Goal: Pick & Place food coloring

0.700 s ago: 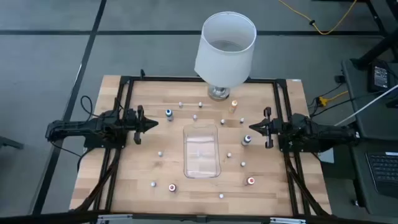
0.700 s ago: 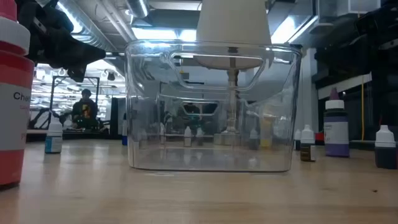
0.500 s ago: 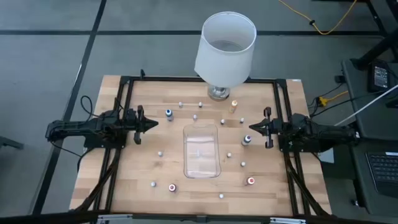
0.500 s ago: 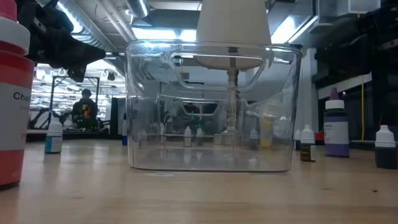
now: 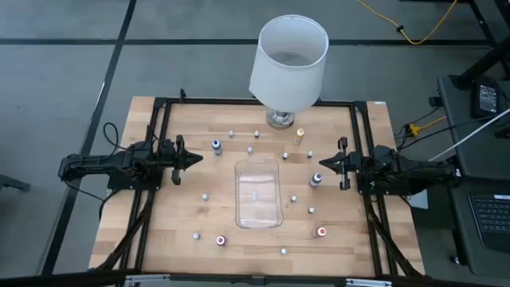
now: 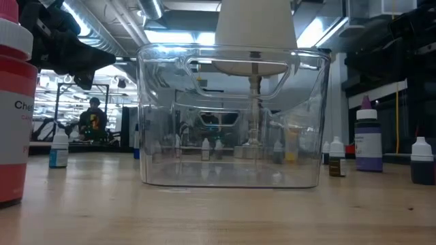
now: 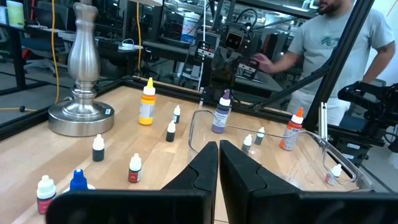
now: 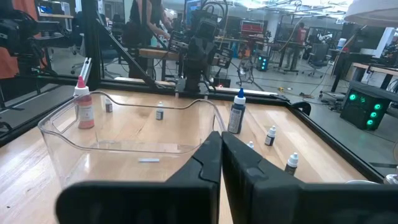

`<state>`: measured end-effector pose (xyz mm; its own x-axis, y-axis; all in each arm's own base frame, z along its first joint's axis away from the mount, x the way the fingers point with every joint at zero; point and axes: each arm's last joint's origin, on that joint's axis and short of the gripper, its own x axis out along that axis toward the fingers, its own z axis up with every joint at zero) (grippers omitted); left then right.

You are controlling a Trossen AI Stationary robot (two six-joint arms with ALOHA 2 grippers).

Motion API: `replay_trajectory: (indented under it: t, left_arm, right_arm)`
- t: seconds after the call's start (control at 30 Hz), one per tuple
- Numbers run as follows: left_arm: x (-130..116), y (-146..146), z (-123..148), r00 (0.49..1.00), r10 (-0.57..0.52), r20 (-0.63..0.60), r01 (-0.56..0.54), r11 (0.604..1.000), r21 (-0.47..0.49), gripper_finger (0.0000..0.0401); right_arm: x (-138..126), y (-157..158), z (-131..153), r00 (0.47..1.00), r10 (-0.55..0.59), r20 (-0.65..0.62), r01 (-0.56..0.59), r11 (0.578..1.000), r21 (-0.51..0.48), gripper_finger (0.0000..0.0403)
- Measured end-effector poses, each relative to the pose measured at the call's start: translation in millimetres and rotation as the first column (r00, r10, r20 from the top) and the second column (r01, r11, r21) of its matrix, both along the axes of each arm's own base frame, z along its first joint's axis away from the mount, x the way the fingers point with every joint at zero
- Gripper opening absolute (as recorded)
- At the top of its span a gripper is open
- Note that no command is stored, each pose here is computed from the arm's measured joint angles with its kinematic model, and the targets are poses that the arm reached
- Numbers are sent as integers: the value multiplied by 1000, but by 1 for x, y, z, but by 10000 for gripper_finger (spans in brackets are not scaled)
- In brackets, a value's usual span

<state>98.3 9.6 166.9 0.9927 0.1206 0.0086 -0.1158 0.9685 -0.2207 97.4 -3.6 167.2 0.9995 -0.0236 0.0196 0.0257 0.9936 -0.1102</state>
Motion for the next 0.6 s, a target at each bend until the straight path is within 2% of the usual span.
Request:
replay_trajectory:
  t: [0.6]
  left_arm:
    - [0, 0, 0, 1000, 0, -1, 0, 1000, 0, 9]
  right_arm:
    - [0, 0, 0, 1000, 0, 0, 0, 1000, 0, 16]
